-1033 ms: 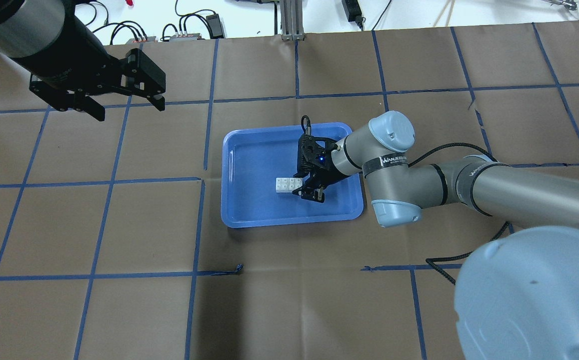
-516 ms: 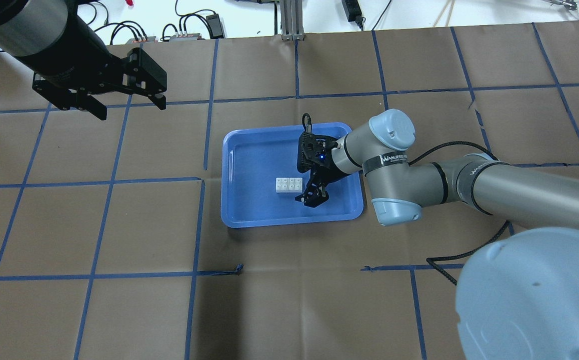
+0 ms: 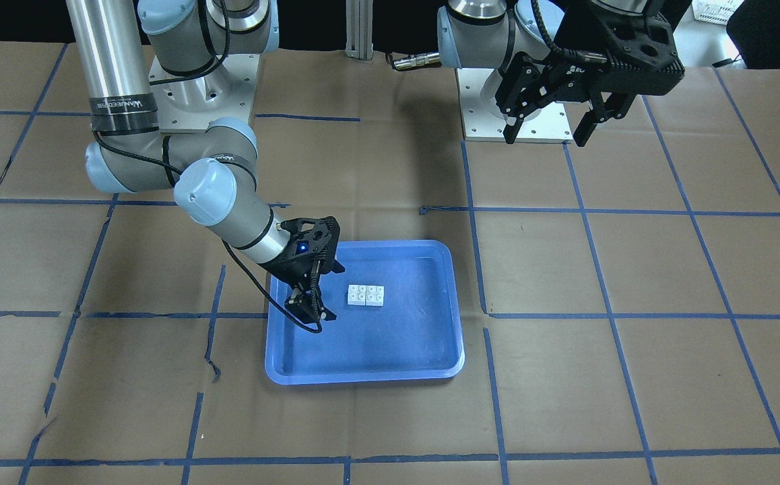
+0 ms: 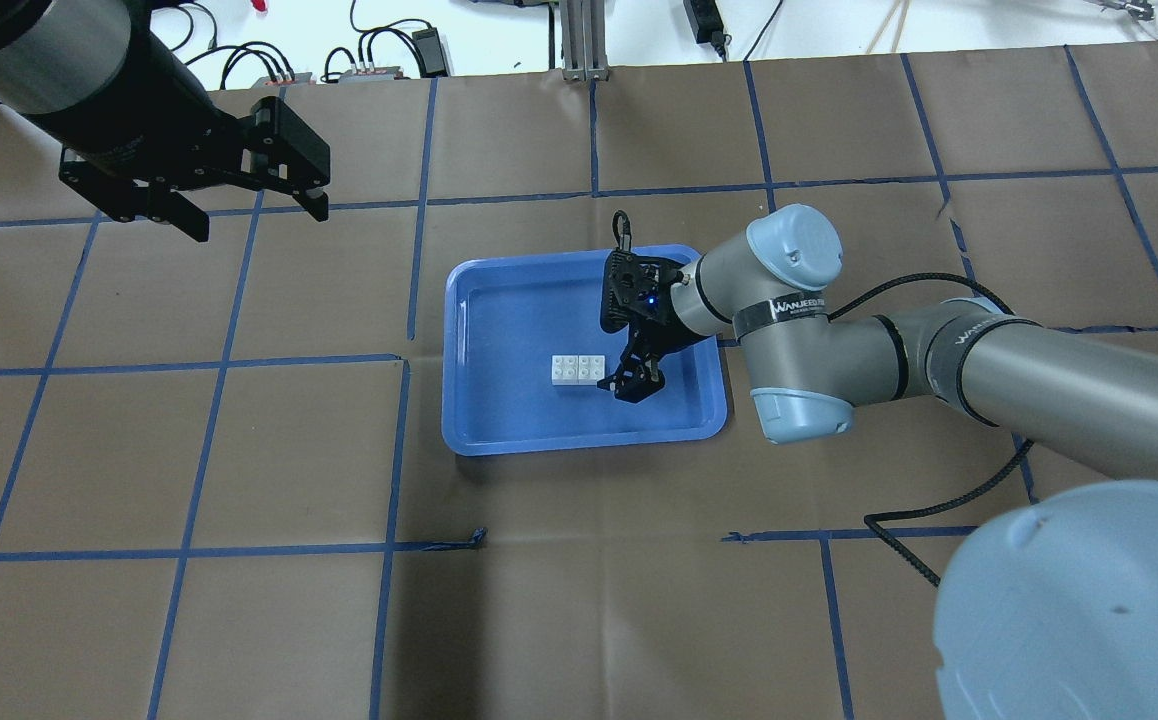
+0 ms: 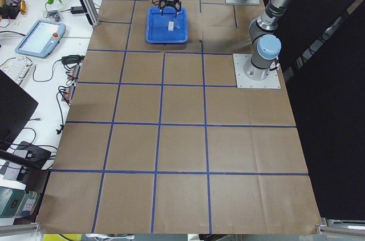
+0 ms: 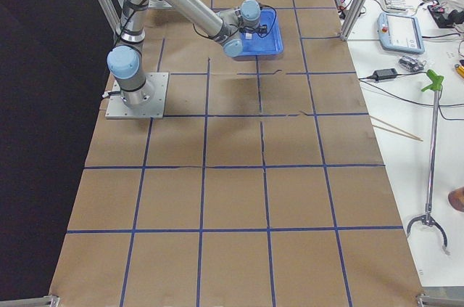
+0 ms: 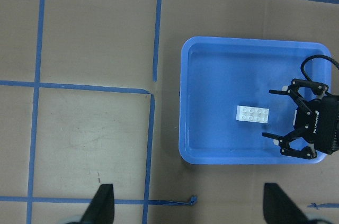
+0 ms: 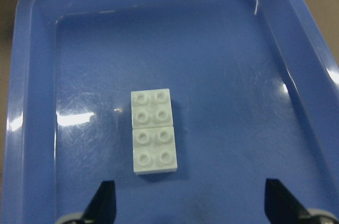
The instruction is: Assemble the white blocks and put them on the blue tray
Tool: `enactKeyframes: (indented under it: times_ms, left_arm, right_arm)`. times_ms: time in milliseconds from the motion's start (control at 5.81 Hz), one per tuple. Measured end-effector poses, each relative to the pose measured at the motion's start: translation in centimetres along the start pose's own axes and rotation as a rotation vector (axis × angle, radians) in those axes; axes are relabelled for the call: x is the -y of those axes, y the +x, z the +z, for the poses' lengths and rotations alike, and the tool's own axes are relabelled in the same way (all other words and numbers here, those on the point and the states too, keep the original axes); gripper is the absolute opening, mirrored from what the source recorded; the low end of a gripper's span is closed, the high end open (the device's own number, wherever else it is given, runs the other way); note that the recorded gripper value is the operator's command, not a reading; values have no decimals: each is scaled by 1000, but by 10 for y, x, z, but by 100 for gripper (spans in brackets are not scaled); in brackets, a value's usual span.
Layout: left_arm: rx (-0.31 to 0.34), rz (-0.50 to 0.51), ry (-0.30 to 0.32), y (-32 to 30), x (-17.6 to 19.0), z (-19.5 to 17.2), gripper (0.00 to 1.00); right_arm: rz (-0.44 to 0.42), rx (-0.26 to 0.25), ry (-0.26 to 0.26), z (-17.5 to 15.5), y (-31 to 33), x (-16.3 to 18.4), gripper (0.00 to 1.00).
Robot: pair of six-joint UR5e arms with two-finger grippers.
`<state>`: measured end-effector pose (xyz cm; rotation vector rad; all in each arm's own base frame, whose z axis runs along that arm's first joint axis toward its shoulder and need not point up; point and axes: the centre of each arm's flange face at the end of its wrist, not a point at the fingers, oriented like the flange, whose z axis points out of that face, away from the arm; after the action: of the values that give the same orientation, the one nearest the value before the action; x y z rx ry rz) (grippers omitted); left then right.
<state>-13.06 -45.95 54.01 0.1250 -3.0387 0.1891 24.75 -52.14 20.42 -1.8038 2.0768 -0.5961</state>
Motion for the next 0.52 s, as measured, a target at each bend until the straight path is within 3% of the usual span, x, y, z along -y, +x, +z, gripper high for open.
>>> enactKeyframes:
  times_ms: [344, 516]
  left_arm:
    - [-2, 1, -1, 1, 1, 0, 99]
    - [0, 2, -3, 1, 1, 0, 99]
  right_arm:
    - [131, 57, -140, -83, 31, 9, 100]
    - [246, 64, -226, -124, 45, 14, 100]
